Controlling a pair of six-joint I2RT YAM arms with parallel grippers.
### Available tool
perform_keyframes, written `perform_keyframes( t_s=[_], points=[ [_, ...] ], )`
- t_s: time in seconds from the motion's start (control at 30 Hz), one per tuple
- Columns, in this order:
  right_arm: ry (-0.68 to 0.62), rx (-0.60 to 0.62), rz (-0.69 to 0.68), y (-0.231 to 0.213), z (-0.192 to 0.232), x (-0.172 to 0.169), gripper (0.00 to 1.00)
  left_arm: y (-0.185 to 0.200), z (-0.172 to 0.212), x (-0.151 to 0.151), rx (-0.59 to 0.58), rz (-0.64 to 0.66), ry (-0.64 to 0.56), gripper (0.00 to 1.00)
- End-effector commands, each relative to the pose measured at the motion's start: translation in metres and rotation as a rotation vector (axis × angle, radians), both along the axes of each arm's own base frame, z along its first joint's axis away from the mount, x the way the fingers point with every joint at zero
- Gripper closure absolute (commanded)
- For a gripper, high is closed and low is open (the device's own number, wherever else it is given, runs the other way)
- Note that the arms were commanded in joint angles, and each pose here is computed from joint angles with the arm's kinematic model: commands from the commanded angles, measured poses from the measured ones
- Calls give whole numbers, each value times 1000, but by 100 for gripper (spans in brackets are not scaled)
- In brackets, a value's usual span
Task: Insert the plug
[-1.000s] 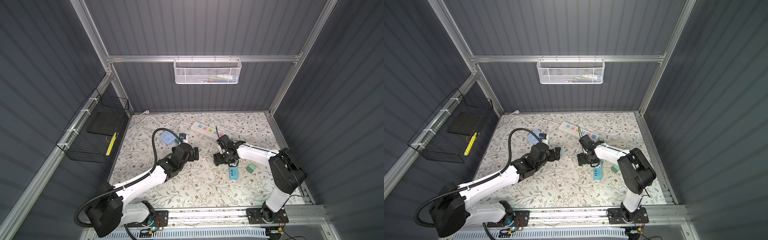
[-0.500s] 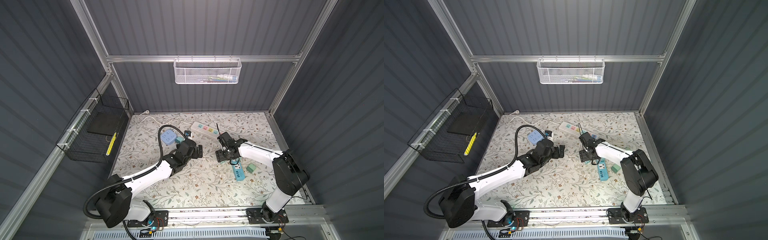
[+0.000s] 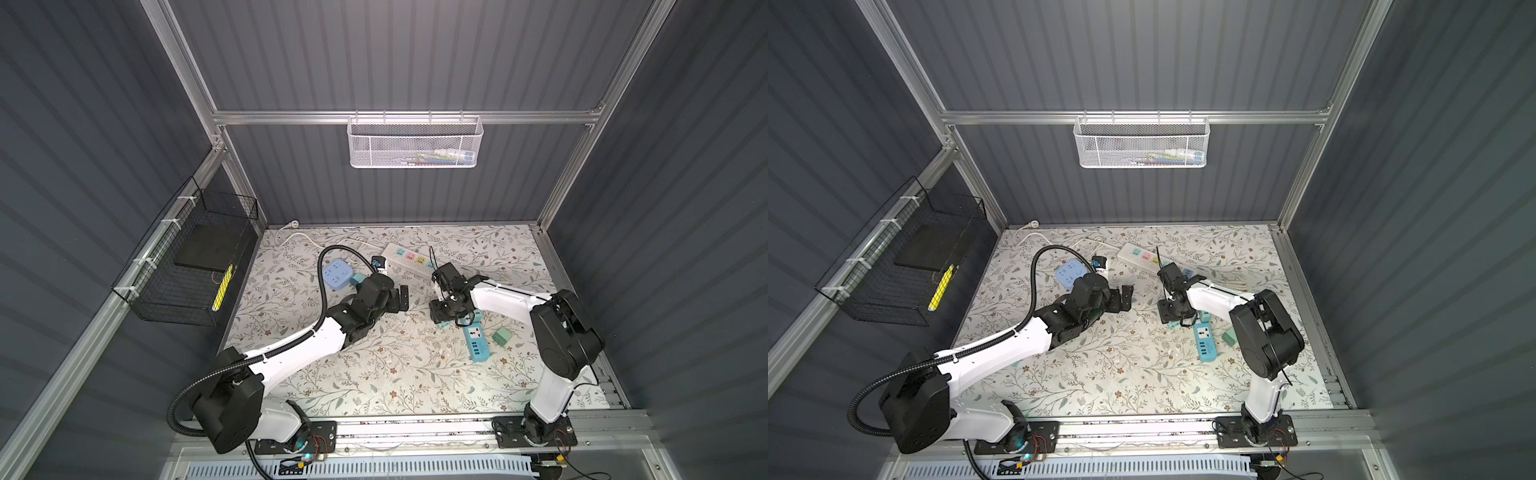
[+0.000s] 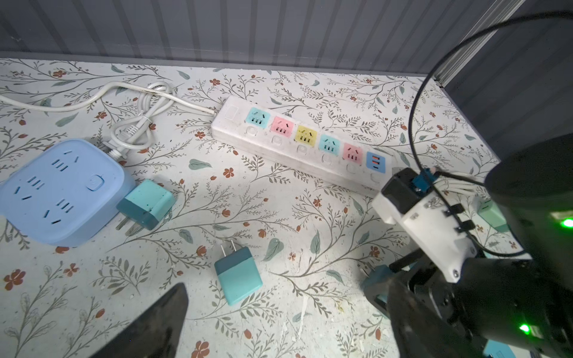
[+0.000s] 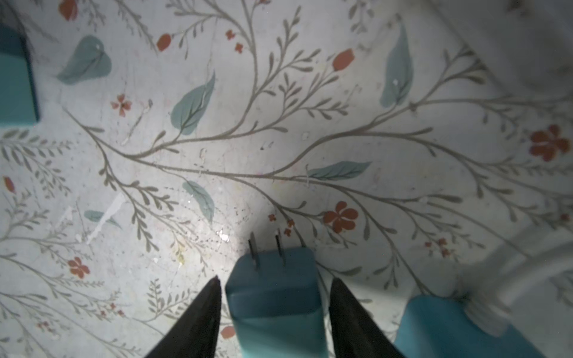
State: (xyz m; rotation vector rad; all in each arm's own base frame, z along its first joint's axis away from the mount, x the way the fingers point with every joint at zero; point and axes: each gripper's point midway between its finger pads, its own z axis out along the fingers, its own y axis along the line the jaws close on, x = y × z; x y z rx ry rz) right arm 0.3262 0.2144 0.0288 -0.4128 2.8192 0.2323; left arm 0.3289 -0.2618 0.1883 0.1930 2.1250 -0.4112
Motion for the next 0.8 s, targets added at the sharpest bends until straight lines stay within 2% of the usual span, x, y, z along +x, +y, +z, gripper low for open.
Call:
perform_keyframes(
  t_s=[0.0,0.23,0.4,0.47,0.57,0.63,0.77],
  points=[
    [19,-13,32,3,-9,-10,60,6,1,-3,12,-7,1,0],
    [-14,-10,88,23,-3,-14,65,16,6,-7,26,13,-17,0],
    [5,57,253,70,2,-44,62,31,12,-12,34,49,-43,0],
    [19,78,306,82,1,-58,58,37,14,-15,34,63,-56,0],
    [49,71,293,75,-10,-69,54,44,11,-18,41,72,-58,0],
    [57,59,290,69,-12,-75,40,46,10,-20,41,74,-54,0],
    [52,37,268,58,-8,-82,28,46,11,-20,36,75,-55,0]
  ],
)
